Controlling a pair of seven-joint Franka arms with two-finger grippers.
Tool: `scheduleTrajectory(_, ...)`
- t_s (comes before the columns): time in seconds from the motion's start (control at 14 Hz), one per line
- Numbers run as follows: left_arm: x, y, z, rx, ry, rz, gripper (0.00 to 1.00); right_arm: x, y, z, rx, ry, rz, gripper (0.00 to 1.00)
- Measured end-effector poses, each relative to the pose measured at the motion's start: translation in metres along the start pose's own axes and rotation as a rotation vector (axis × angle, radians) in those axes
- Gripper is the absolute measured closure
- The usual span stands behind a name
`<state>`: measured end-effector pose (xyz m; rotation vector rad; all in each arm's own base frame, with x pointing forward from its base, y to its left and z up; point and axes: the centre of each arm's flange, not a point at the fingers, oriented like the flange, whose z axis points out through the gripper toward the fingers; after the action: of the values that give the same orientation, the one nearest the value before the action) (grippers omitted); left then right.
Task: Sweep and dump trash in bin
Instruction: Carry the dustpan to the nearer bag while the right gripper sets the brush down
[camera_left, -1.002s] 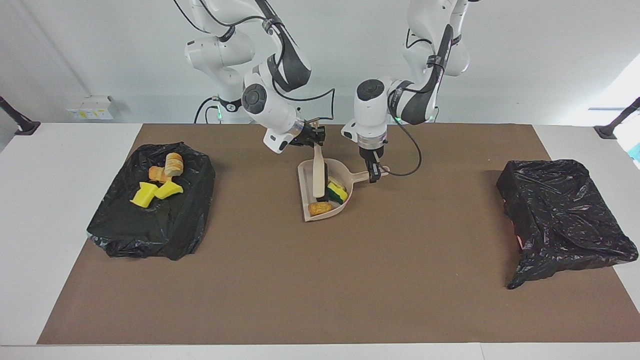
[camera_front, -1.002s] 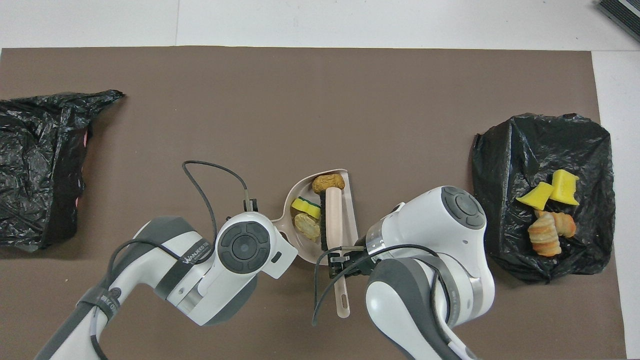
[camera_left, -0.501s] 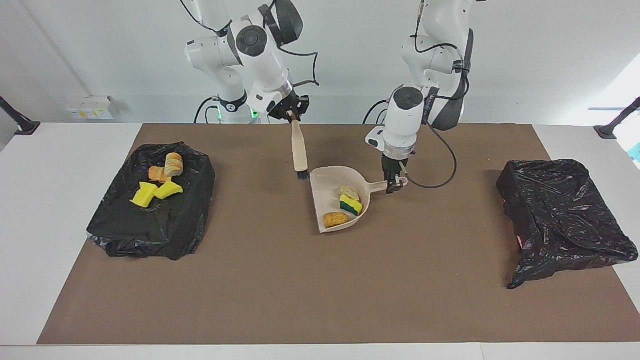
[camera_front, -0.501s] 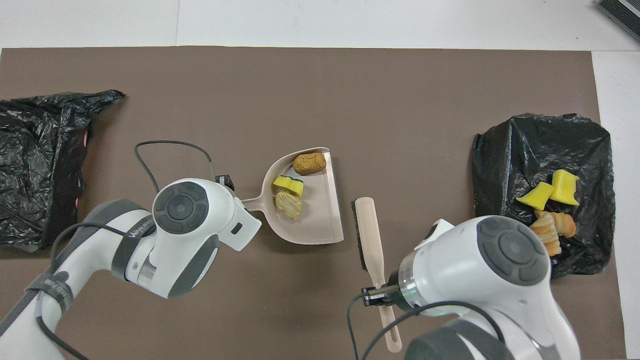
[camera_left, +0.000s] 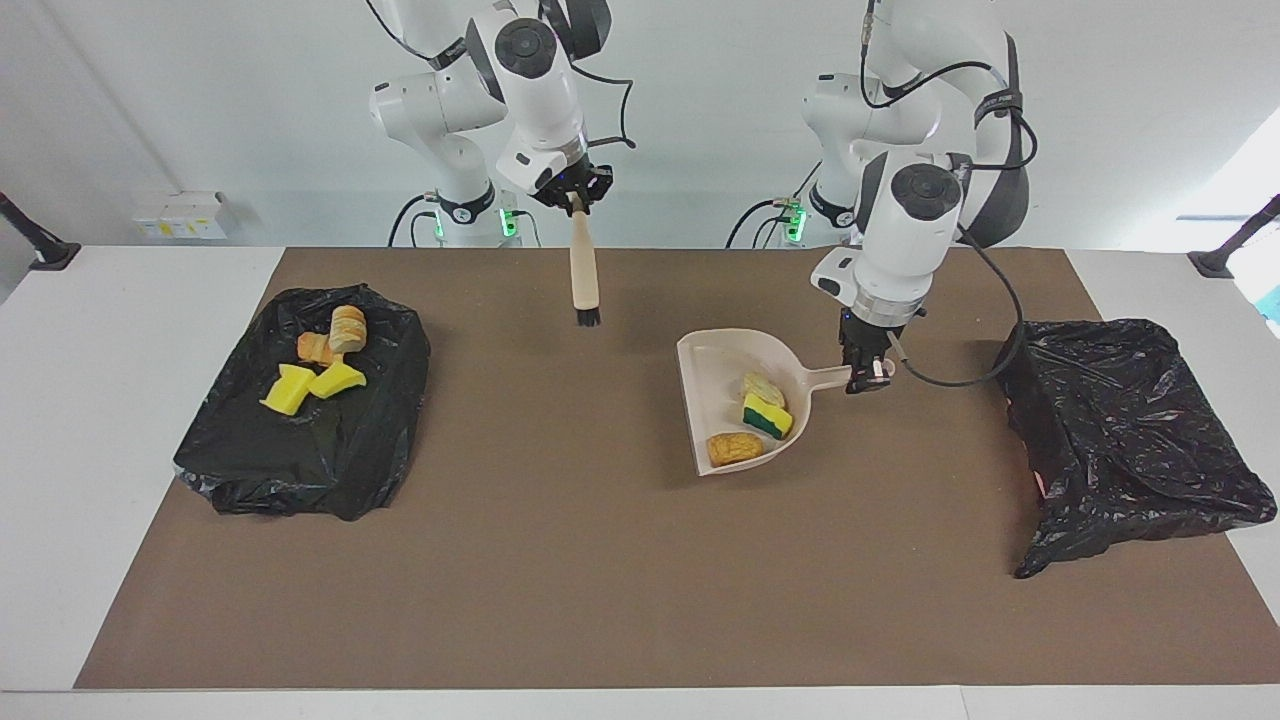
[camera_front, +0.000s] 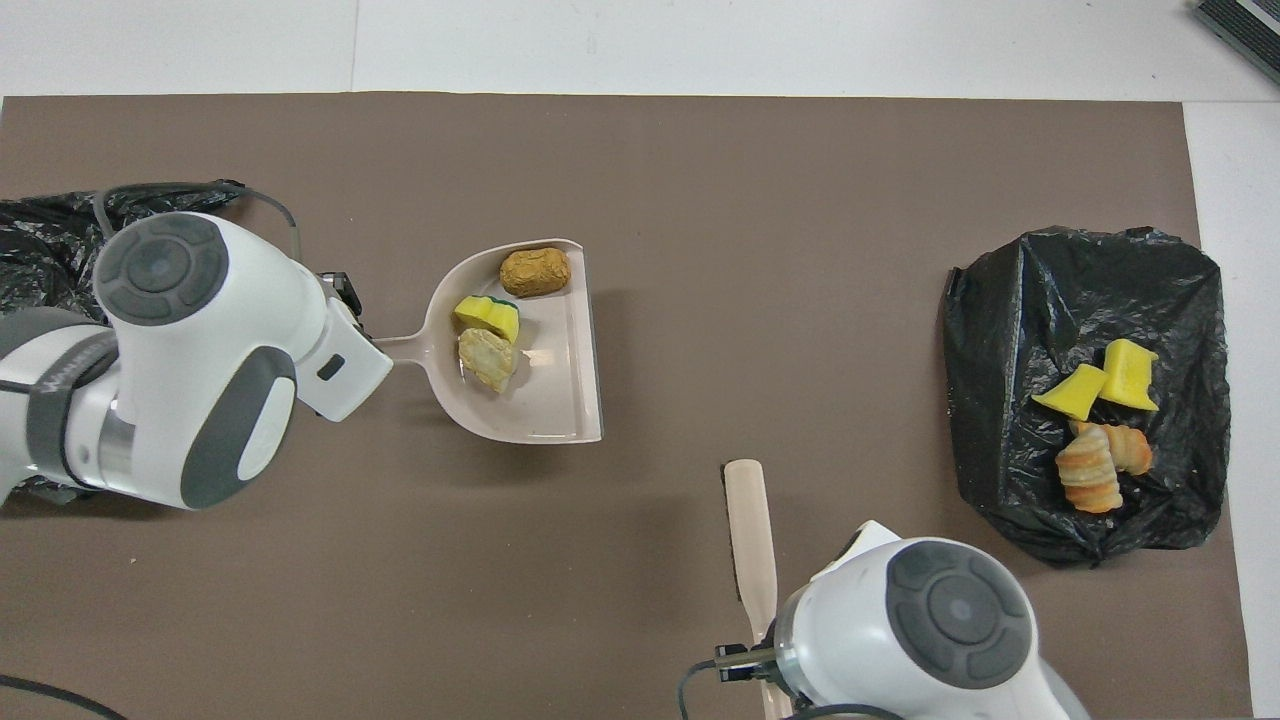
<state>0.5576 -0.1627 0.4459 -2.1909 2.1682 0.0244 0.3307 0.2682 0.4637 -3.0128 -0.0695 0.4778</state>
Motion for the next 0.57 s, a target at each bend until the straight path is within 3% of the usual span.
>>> scheduleTrajectory(0.21,-0.048,-0.021,-0.035,0.004,0.015,-0.011,0.68,0.004,-0.041,0.031,0.005,0.029,0.041,0.74)
scheduleTrajectory(0.57,-0.164,-0.043,-0.048,-0.005,0.028,0.026,0.68,0.021,-0.071,0.067,0.033,0.058,0.082,0.74)
